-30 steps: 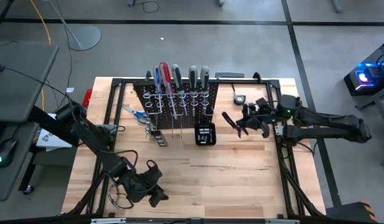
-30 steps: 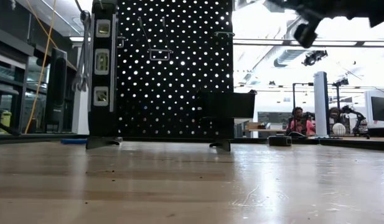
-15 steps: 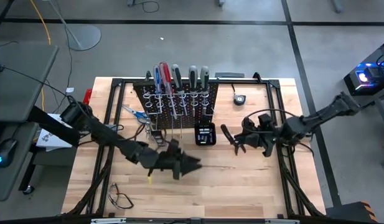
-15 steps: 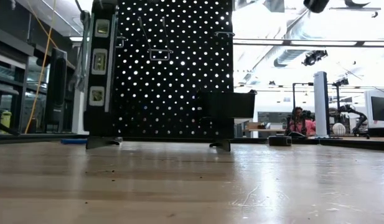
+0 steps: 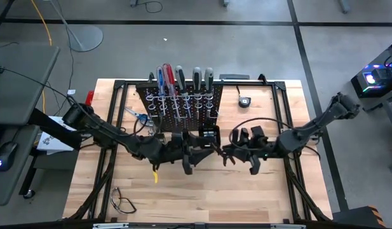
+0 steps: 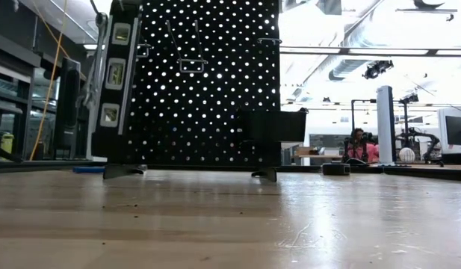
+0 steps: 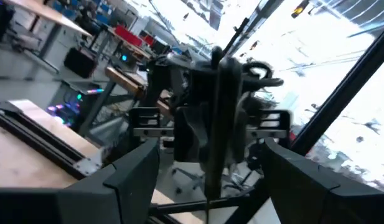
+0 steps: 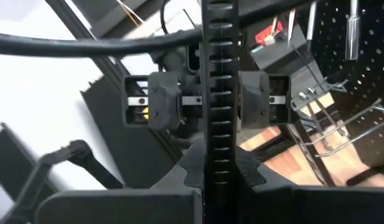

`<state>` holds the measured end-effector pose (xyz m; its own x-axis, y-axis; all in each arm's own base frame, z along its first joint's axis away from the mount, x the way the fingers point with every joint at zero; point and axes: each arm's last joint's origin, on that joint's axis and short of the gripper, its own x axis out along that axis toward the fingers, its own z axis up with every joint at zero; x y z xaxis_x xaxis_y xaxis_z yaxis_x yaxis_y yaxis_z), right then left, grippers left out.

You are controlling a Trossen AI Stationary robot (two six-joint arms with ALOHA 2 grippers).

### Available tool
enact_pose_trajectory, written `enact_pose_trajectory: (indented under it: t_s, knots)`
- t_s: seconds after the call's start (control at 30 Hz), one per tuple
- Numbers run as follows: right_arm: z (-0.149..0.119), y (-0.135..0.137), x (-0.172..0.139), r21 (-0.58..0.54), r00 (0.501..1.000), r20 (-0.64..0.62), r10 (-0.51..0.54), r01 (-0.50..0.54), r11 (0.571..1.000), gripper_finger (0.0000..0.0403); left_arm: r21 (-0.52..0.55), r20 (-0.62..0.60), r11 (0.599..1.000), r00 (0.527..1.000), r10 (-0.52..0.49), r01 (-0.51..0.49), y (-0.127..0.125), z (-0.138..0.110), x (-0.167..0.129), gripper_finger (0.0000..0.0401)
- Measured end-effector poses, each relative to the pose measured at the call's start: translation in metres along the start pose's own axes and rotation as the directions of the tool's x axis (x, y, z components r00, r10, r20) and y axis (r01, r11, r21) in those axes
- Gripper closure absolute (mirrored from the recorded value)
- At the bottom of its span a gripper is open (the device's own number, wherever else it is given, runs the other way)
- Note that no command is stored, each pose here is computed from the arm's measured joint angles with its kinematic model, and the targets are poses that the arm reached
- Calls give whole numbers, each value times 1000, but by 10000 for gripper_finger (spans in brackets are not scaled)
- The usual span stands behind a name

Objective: Hang tools onto peg board
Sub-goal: Hang the black pliers on the pegboard

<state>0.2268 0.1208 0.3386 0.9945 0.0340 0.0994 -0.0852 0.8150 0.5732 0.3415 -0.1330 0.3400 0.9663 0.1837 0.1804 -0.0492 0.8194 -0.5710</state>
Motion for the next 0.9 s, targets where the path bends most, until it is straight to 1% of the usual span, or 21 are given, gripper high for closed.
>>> enact_pose_trajectory:
  t_s: [0.07, 0.17, 0.3, 0.4, 0.47, 0.53, 0.6, 0.7, 0.73, 0.77, 0.83, 0.9]
  knots:
    - [1, 4, 5, -18, 999, -28, -20, 20, 1000, 388, 28, 8, 999, 1000, 17, -18, 0, 1, 0, 143]
    - [2, 8, 10, -41, 997, -63, -39, 37, 999, 388, 34, 25, 999, 999, 23, -24, -1, 3, 1, 143]
    - [5, 12, 14, -39, 998, -58, -39, 37, 999, 388, 29, 25, 999, 999, 22, -23, -1, 3, 1, 143]
    - [5, 11, 14, -42, 997, -46, -65, 64, 997, 388, 21, 39, 1000, 999, 15, -16, -2, 4, 1, 155]
    - [6, 11, 14, -40, 997, -36, -74, 72, 997, 388, 19, 51, 1000, 999, 16, -17, -2, 5, 1, 176]
    - [6, 11, 14, -31, 997, -33, -71, 70, 997, 388, 18, 55, 1000, 998, 24, -25, -2, 6, 1, 211]
    - [6, 11, 14, -28, 997, -33, -71, 70, 997, 388, 19, 54, 999, 998, 24, -25, -2, 6, 1, 259]
    - [7, 12, 14, -23, 998, -27, -64, 63, 998, 388, 27, 53, 999, 998, 18, -20, -1, 6, 1, 351]
    - [7, 12, 14, -21, 998, -32, -55, 55, 998, 388, 31, 56, 999, 998, 17, -19, -2, 6, 1, 372]
    - [7, 13, 14, -14, 998, -35, -45, 45, 999, 388, 31, 58, 999, 998, 16, -18, -2, 7, 1, 380]
    - [7, 13, 14, -9, 998, -40, -39, 38, 999, 386, 24, 64, 999, 998, 25, -26, 0, 7, 2, 378]
    - [7, 13, 14, -6, 998, -47, -29, 29, 1000, 371, 19, 70, 999, 997, 26, -27, 1, 8, 3, 380]
